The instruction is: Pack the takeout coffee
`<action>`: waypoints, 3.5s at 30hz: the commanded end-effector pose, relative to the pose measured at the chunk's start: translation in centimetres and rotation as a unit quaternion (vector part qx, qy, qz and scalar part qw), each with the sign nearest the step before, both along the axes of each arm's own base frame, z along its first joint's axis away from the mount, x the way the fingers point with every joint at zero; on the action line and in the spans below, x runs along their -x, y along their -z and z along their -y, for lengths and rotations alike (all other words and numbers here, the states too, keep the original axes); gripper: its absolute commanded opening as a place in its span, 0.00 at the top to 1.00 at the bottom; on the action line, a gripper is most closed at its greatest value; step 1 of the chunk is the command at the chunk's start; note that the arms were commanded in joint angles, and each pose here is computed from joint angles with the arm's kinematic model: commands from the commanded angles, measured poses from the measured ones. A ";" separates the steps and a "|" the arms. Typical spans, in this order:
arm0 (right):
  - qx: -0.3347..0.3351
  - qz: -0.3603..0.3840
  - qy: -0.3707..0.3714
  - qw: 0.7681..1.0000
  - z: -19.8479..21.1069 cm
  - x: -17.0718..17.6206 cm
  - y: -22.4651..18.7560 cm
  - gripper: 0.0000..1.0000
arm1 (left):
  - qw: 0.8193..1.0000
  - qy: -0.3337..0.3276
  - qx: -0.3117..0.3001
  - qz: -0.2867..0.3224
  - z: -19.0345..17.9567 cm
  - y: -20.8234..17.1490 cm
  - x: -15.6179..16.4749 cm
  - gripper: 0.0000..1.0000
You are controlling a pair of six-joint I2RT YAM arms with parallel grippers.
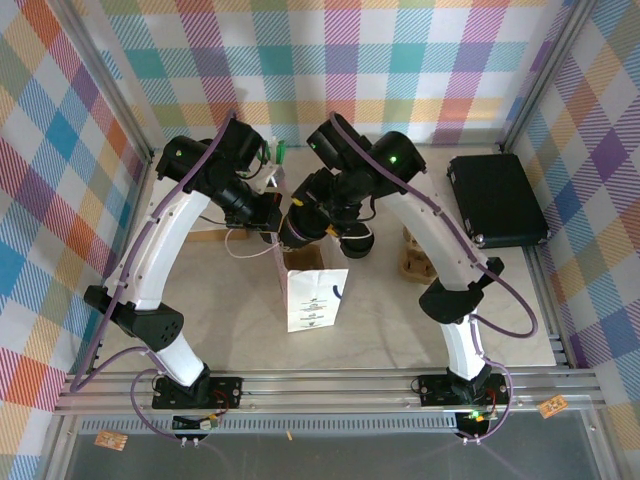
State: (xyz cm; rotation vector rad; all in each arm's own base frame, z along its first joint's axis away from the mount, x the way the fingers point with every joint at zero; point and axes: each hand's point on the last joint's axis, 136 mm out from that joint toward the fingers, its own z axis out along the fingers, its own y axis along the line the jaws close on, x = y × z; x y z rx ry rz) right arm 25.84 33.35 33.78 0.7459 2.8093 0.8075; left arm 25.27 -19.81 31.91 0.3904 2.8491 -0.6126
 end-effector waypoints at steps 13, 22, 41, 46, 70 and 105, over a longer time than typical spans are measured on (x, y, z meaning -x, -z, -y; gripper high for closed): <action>0.079 -0.106 0.018 0.991 1.2 2.4 4.5 0.71 | 0.997 0.015 -0.033 -0.066 -1.6 0.5 3.6 1.00; 0.116 -0.056 -0.051 0.990 1.4 1.3 5.3 0.71 | 0.997 0.006 -0.041 -0.070 -2.2 0.8 4.2 1.00; 0.182 0.029 -0.072 0.980 3.5 -0.5 4.6 0.72 | 0.997 0.008 -0.039 -0.070 -2.1 0.7 4.1 1.00; 0.202 0.060 -0.102 0.972 3.8 -1.2 4.4 0.71 | 0.997 0.008 -0.041 -0.070 -2.2 0.8 4.3 1.00; 0.211 0.053 -0.213 0.953 1.5 -1.6 7.3 0.72 | 0.997 -0.016 -0.045 -0.063 -3.0 0.5 3.8 0.81; 0.230 0.139 -0.364 0.892 3.2 -2.6 5.3 0.73 | 0.951 -0.254 0.175 0.032 -0.8 -5.7 0.3 0.68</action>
